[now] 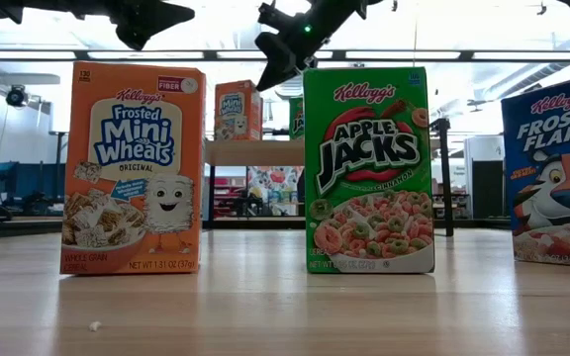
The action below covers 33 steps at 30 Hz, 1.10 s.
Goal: Stack cereal on shelf
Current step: Put the right orange cereal box aligned with the other orange cereal box on the shelf
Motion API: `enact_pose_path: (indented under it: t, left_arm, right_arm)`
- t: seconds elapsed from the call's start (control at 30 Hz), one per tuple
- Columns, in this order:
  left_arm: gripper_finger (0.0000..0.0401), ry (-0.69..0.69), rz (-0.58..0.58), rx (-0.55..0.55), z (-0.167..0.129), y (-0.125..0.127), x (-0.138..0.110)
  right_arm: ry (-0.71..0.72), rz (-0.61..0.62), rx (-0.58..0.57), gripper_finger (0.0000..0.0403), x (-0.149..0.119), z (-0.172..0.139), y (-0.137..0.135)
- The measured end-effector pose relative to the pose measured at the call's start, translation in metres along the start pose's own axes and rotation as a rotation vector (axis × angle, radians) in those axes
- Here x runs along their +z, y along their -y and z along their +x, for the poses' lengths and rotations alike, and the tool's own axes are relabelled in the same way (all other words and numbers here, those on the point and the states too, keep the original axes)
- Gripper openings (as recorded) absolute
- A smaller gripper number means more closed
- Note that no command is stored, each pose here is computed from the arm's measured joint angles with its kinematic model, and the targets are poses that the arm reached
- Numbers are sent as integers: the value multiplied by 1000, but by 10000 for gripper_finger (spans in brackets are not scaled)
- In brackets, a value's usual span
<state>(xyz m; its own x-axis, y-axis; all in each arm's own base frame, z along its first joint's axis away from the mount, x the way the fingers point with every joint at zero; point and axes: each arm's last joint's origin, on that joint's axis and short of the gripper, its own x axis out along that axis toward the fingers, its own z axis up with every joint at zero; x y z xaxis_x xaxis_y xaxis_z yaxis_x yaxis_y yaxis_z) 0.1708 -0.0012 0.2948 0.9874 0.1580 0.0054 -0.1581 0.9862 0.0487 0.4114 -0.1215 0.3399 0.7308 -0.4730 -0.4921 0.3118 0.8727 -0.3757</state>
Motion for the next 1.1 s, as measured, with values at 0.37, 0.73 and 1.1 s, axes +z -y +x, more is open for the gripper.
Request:
enact_pose_path:
  t: [0.37, 0.73, 1.1]
  left_arm:
    - [227, -8, -8, 0, 2, 0, -1]
    - [226, -71, -53, 121, 17, 0, -13]
    - [109, -111, 66, 383, 27, -41, 8]
  right_arm:
    - [-62, -14, 77, 9, -4, -24, 3]
    - [102, -9, 228, 9, -63, -51, -23]
    - [354, 5, 152, 9, -114, -90, -19]
